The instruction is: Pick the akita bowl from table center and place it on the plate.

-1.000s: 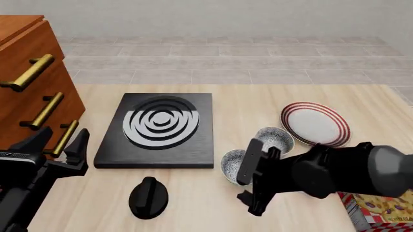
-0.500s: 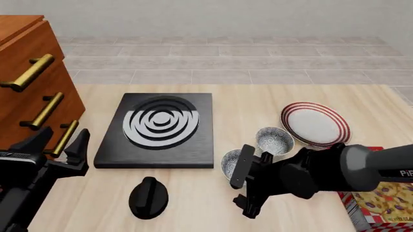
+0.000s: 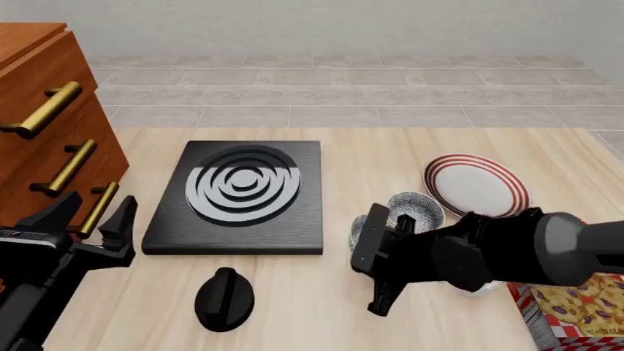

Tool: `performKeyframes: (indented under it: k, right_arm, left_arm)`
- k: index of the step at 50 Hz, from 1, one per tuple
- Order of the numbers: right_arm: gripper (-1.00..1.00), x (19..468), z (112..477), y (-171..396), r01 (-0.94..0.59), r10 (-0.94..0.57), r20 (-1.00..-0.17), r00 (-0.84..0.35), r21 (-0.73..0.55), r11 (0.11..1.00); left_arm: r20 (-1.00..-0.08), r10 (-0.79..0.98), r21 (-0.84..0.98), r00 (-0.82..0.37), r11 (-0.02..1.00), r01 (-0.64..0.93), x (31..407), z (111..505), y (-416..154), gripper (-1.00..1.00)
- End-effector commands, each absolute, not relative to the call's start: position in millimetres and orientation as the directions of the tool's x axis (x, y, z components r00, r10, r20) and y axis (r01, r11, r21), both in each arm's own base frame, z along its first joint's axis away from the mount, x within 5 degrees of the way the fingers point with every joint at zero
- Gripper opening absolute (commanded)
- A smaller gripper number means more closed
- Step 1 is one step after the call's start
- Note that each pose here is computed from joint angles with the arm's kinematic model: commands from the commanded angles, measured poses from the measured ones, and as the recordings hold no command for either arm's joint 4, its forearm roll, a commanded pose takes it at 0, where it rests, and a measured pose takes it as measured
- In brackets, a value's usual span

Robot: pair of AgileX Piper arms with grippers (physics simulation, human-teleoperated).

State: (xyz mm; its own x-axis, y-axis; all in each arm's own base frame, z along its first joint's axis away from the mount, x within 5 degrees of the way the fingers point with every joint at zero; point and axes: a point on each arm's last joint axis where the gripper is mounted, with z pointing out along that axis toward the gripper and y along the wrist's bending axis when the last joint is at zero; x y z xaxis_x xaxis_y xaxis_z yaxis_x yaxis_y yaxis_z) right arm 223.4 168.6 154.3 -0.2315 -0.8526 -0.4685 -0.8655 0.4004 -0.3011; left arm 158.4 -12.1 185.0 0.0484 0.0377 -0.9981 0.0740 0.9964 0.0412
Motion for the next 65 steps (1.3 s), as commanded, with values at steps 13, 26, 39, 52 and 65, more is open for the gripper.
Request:
performKeyframes:
  k: [13,26,39,52,65]
  right_arm:
    - [-1.00,224,222,170,-0.831,-0.812,-0.558,-0.172,-0.361,0.424]
    - [-1.00,245,302,143,-0.721,-0.712,-0.649,-0.268,-0.355,0.595]
    - [-1.00,281,311,118,-0.658,-0.706,-0.623,-0.336,-0.381,0.649]
    - [-1.00,324,335,101,-0.555,-0.616,-0.669,-0.417,-0.349,0.755]
    - [-1.00,361,318,65,-0.434,-0.504,-0.661,-0.556,-0.287,0.854]
  left_arm:
    - [-0.998,0.037,0.041,0.046,0.996,0.075,159,185,-12,1.00]
    - [-0.999,0.004,0.007,0.042,0.997,0.075,159,184,-12,1.00]
    - [-0.999,0.015,0.018,0.047,0.997,0.075,158,185,-12,1.00]
    - [-0.999,0.009,0.013,0.049,0.997,0.071,158,185,-11,1.00]
    - [-0.999,0.005,0.008,0.049,0.998,0.070,158,186,-11,1.00]
